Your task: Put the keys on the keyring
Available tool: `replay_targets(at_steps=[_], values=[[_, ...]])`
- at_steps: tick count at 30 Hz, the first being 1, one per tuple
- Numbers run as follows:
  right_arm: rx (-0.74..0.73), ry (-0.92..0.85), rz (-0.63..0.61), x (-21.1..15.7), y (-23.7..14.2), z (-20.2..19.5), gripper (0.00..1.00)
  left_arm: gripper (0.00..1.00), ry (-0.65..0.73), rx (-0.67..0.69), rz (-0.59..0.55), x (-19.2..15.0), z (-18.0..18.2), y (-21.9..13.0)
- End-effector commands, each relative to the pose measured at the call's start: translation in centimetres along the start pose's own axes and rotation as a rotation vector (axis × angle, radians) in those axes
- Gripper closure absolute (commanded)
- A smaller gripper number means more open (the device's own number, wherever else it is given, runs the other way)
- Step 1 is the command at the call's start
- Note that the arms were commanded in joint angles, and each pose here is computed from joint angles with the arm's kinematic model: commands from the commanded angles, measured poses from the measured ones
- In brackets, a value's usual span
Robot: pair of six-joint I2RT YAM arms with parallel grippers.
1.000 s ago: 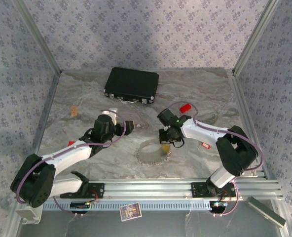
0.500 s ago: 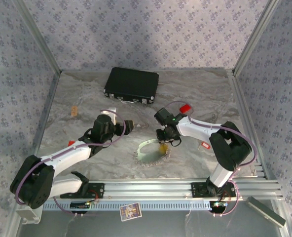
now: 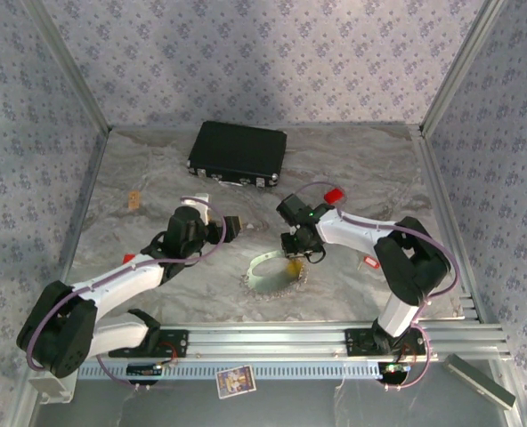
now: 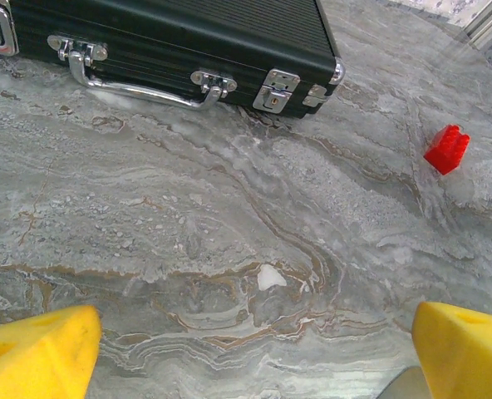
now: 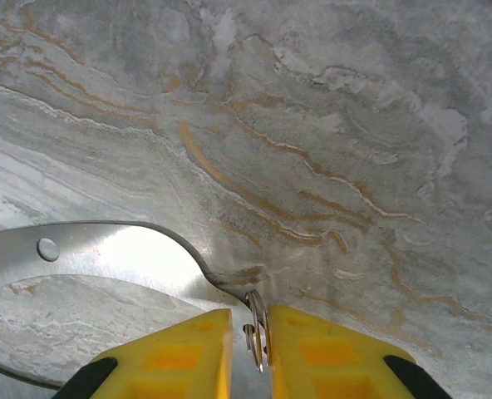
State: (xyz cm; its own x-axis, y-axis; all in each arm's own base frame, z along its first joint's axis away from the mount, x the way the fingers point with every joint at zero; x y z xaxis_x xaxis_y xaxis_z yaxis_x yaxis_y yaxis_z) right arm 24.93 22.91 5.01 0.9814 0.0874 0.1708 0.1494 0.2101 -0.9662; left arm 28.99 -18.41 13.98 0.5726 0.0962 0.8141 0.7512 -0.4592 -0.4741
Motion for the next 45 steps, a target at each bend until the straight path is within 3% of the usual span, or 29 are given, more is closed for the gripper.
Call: replay_targets(at_steps=[1, 11, 16, 19, 29, 38, 45], values=[[-0.014, -0.021, 0.020, -0.2, -0.1, 0.2, 0.82, 0.04, 0.004, -0.004, -0.035, 1.3, -0.5, -0.5], [-0.023, -0.027, 0.025, -0.2, 0.0, 0.2, 0.88, 0.04, 0.005, -0.001, -0.047, 1.6, -0.5, -0.8], [-0.025, -0.032, 0.000, 0.2, -0.5, 0.3, 1.00, 0.04, 0.010, 0.000, -0.054, 1.8, -0.6, -1.1], [-0.018, -0.048, -0.036, 0.5, -1.5, 0.3, 1.00, 0.04, 0.030, 0.007, -0.066, 2.2, -0.5, -1.6], [0.078, -0.245, -0.234, 2.5, -8.3, 2.2, 1.00, 0.06, 0.282, 0.007, -0.153, 5.7, -1.7, -4.7], [0.151, -0.439, -0.184, 0.7, -15.9, 3.7, 1.00, 0.11, 0.522, -0.095, -0.248, 9.7, -5.0, -8.0], [0.140, -0.636, -0.213, -0.2, -20.0, 4.6, 1.00, 0.22, 0.581, -0.186, -0.291, 11.2, -7.1, -8.4]])
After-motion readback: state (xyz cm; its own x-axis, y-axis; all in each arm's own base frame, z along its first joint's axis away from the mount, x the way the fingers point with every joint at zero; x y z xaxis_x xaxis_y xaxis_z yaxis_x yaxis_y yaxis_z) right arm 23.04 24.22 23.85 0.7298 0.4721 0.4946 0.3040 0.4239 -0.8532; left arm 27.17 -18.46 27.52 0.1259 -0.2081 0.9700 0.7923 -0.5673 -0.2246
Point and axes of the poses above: each hand's point on the last joint's axis, 136 mm out from that joint toward the fingers, its own y axis out along the fingers, its own z axis along the line the jaws close on, x = y × z, the point moved 2 cm from there along -y, back along the fingers, and after that the axes turned 5 degrees about y, right-handed, at the moved point
